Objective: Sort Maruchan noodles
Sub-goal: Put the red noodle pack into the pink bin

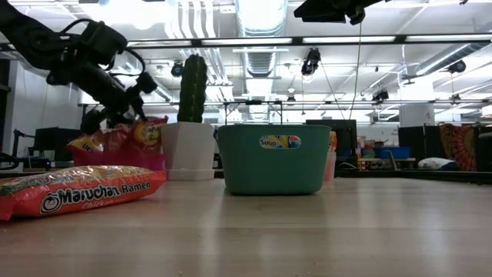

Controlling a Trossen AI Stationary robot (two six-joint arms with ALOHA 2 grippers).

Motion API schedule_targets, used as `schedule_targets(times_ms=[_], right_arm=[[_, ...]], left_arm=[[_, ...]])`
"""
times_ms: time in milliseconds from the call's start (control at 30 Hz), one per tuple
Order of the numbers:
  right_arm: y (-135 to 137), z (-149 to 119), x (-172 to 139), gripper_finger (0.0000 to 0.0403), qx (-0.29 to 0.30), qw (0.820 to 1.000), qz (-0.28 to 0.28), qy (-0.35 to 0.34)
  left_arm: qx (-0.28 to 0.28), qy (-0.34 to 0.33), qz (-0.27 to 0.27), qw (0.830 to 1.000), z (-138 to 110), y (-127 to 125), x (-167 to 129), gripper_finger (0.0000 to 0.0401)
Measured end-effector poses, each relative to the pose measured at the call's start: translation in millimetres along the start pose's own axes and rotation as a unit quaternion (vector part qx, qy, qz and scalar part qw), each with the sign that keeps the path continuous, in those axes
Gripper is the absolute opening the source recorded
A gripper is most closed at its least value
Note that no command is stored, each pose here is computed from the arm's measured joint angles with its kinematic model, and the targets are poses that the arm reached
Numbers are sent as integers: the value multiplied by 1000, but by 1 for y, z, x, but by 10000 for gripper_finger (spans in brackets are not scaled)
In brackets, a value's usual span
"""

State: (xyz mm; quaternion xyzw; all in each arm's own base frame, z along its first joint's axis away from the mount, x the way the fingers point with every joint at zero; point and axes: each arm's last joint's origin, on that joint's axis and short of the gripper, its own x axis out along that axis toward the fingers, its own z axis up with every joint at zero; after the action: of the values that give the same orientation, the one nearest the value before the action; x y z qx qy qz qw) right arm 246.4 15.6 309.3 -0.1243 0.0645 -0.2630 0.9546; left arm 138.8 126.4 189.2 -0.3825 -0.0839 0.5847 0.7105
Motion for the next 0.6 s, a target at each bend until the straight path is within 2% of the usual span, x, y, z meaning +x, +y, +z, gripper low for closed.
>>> schedule_targets(times_ms=[133,300,500,600], right_arm=[[0,0,0,194,1,1000,0,0],[0,0,0,194,10,1000,0,0],[0,0,0,194,9,1000,0,0],[0,0,0,194,9,1000,0,0]], left_arm=[[-18,20,22,999,-4,5,0,63],[8,-2,12,1000,4,3,-6,72],[123,-19,-36,992,22,-16,-14,73],[207,8,-102,973,27,-30,-18,73]])
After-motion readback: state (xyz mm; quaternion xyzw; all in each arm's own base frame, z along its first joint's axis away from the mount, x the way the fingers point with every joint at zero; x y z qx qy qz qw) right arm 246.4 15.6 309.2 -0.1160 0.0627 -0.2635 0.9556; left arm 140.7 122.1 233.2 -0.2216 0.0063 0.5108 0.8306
